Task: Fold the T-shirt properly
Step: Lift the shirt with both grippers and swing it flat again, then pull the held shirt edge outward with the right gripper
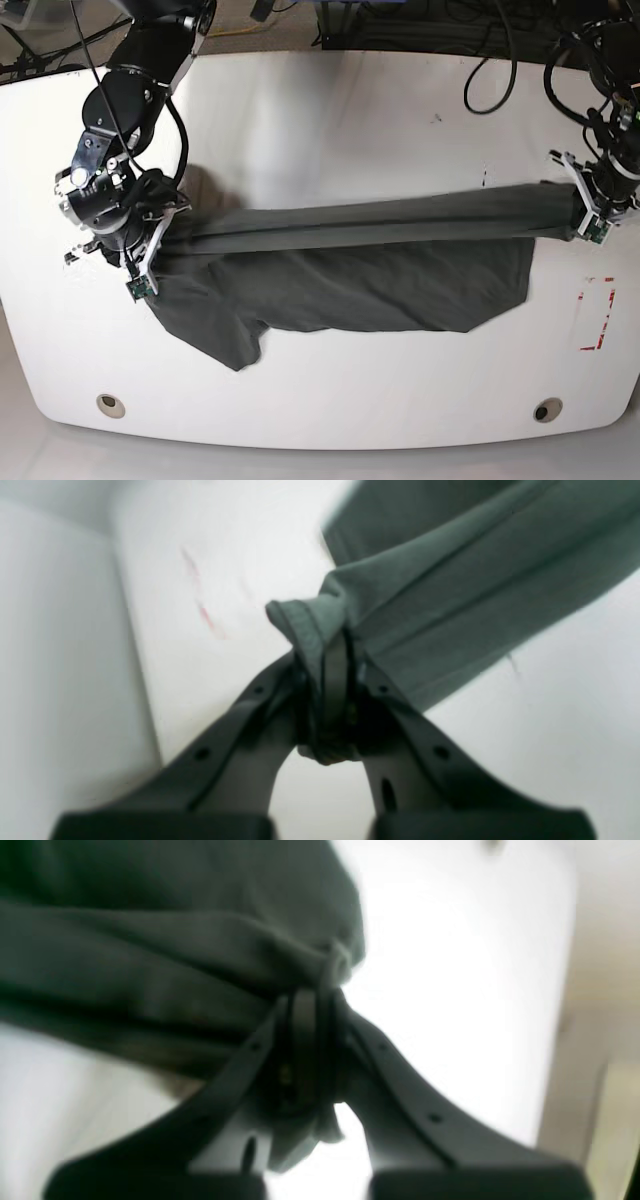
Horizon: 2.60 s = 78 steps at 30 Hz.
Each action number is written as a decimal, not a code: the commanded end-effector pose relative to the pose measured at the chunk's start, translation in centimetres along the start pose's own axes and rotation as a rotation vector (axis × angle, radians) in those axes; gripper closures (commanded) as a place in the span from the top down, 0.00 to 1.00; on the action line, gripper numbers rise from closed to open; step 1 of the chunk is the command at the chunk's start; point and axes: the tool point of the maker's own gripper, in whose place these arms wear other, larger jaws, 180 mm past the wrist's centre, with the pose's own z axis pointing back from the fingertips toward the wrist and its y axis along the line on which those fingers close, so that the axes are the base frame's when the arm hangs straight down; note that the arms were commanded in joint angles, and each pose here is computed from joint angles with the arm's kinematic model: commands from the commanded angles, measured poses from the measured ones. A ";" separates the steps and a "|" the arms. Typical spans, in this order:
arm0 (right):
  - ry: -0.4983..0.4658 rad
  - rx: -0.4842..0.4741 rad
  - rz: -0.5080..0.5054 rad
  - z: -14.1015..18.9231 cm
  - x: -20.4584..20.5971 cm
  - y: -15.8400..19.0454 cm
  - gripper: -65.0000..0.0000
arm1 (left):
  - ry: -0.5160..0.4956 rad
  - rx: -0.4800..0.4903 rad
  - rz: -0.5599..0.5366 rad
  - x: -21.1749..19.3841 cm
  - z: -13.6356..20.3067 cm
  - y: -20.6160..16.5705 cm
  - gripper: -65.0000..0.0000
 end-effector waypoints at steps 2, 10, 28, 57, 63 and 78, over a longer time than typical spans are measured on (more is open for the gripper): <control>0.033 -0.013 0.006 0.5 -1.7 0.4 0.00 | 0.059 0.024 -0.023 -1.9 0.9 0.4 0.01; 0.127 0.151 -0.012 0.6 -7.3 5.1 0.00 | 0.183 -0.013 0.001 -6.8 1.8 -0.9 0.01; 0.027 0.718 -0.079 5.5 -10.0 13.9 0.00 | 0.242 -0.020 -0.055 -8.3 2.4 -0.2 0.01; -0.089 0.911 -0.388 1.3 -6.2 12.0 0.58 | 0.275 -0.097 0.080 -7.5 -6.5 3.6 0.26; -0.098 0.823 -0.477 1.8 -8.2 8.9 0.70 | 0.300 -0.113 0.100 -8.5 -6.8 3.2 0.77; -0.014 0.886 -0.535 7.9 -13.8 14.0 0.70 | 0.243 -0.128 0.070 -8.4 -6.0 1.9 0.79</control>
